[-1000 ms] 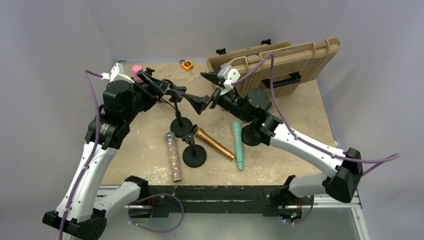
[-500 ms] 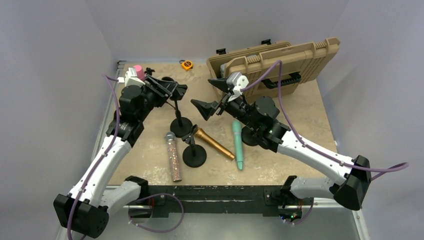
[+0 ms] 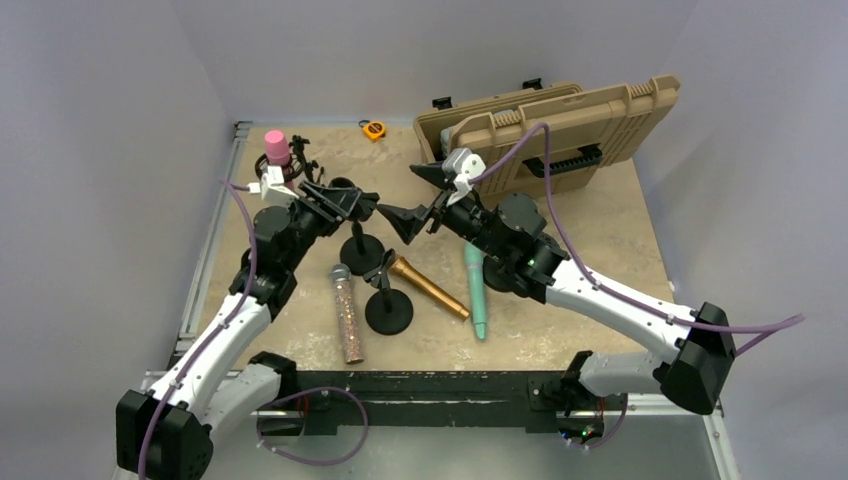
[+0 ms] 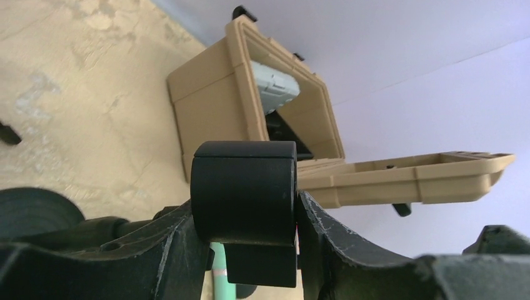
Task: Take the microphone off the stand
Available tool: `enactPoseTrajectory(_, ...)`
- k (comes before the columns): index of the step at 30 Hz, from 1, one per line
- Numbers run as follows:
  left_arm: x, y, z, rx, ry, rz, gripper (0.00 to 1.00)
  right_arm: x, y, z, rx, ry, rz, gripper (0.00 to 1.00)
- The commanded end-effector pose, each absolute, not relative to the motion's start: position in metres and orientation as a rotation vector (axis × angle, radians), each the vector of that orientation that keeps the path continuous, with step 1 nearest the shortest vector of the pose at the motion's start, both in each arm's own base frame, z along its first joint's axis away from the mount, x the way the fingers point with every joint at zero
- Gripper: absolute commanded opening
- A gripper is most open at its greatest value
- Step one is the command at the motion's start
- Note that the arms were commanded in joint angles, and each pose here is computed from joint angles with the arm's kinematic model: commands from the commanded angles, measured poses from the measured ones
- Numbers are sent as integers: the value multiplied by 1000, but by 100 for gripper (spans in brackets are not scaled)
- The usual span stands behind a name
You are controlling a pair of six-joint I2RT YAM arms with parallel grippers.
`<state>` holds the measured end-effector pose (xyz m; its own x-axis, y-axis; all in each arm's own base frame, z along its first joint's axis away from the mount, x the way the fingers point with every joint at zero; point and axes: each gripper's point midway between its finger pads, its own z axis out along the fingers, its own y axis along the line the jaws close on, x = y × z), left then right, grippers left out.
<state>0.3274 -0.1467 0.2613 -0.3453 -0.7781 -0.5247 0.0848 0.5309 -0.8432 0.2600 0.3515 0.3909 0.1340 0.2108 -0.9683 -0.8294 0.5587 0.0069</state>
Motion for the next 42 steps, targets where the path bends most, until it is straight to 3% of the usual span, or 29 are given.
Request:
enactPoseTrajectory(1, 294, -128, 142, -588, 2073, -709, 32, 258, 359, 394, -637, 1177, 867, 99)
enactPoseTrajectory(4, 296, -128, 148, -561, 2069, -698, 37, 261, 362, 392, -644, 1183, 866, 99)
enactPoseTrajectory(8, 305, -134, 171, -476, 2085, -695, 54, 261, 362, 392, -642, 1181, 864, 99)
enactPoseTrajectory(13, 309, -135, 202, -411, 2072, -674, 69, 259, 359, 394, -634, 1175, 866, 99)
enactPoseTrajectory(22, 304, -123, 321, -201, 1945, -595, 95, 257, 354, 393, -626, 1176, 860, 99)
enactPoseTrajectory(33, 321, -60, 420, -166, 1734, -207, 98, 255, 354, 392, -630, 1172, 869, 99)
enactPoseTrajectory(42, 361, -4, 420, -214, 1709, 227, 93, 256, 352, 392, -625, 1182, 859, 99)
